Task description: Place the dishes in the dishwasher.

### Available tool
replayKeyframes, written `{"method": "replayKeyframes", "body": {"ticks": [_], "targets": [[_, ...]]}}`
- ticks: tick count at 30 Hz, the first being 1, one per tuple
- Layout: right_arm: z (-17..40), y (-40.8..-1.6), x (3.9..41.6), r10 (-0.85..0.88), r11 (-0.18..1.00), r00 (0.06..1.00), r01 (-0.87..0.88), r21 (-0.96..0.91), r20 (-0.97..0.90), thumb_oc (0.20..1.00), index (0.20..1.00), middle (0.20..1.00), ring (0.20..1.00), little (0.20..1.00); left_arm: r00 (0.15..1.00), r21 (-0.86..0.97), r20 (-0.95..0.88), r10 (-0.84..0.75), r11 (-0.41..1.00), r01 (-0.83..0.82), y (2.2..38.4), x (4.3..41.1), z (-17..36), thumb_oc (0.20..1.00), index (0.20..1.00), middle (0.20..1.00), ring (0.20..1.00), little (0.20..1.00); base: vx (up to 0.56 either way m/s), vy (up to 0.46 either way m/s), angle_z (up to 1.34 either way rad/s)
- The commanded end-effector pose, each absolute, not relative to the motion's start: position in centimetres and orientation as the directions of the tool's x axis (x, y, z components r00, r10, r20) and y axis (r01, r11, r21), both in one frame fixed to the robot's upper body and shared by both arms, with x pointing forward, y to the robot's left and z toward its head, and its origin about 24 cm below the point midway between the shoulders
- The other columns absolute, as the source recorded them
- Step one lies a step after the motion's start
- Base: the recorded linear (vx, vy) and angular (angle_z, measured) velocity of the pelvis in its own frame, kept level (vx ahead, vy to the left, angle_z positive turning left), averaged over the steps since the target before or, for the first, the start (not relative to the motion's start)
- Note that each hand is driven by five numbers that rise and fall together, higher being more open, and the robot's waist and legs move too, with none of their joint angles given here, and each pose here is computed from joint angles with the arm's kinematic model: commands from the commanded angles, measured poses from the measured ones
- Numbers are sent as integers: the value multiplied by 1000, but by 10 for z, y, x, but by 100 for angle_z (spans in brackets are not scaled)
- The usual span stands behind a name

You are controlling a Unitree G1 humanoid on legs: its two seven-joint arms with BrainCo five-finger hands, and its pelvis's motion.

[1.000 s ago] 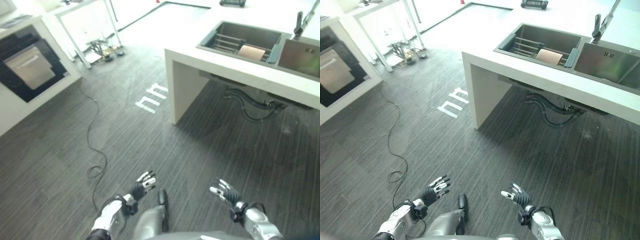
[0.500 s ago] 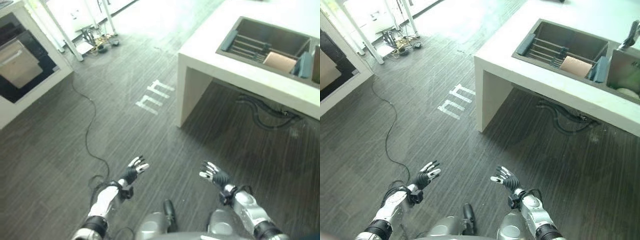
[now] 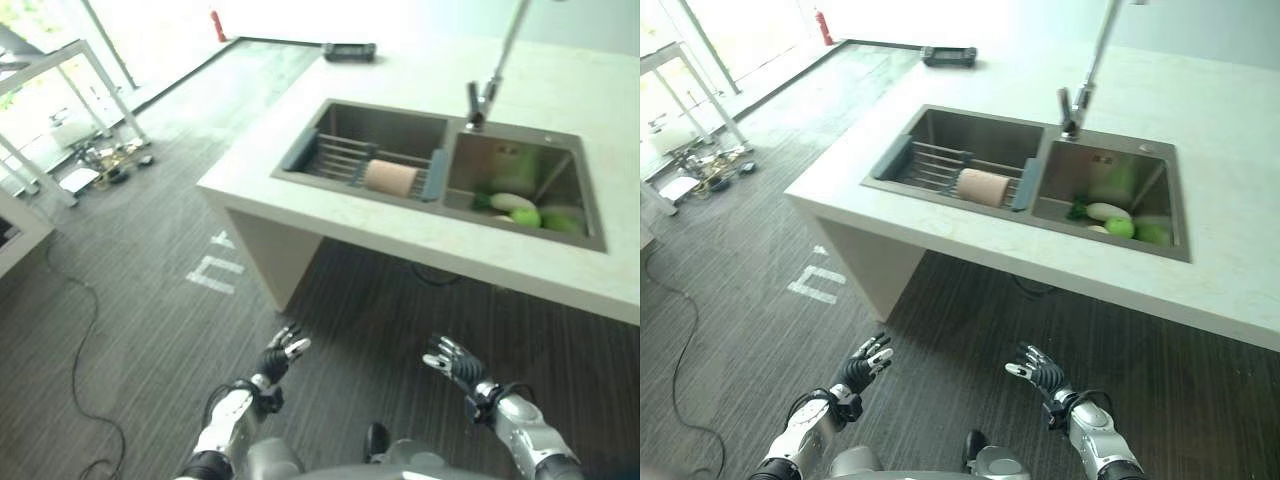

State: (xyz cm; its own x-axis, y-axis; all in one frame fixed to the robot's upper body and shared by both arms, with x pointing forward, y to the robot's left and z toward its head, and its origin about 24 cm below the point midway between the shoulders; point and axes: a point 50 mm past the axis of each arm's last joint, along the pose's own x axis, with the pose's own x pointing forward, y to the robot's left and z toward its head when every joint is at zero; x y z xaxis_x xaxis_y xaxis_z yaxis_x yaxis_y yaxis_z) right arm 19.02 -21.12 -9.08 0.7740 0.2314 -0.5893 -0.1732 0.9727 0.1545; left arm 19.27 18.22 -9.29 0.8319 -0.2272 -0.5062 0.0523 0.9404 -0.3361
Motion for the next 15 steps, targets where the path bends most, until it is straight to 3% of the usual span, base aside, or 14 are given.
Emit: {"method": "replayKeyframes", "body": {"ticks": [1, 10, 15], "targets": [[-82, -199, 201, 285, 958, 806, -218, 188, -518, 1000, 1000, 1000, 1000, 1000, 856, -280, -454, -248, 952, 127, 185, 203, -81, 1000, 1000, 1000, 1000, 1000, 355, 161, -83], [-82, -204, 198, 275, 961, 810, -213, 178, -518, 1000, 1000, 1000, 1000, 1000, 866, -249, -443, -233, 960, 130, 194, 207, -77, 1000, 1000, 1000, 1000, 1000, 182, 157, -47], [-88, -200, 191, 270, 962, 800, -208, 175, -536, 1000, 1000, 1000, 1000, 1000, 859, -252, -460, -224, 961, 116, 198, 201, -82, 1000, 1000, 1000, 1000, 1000, 78, 97, 4]]}}
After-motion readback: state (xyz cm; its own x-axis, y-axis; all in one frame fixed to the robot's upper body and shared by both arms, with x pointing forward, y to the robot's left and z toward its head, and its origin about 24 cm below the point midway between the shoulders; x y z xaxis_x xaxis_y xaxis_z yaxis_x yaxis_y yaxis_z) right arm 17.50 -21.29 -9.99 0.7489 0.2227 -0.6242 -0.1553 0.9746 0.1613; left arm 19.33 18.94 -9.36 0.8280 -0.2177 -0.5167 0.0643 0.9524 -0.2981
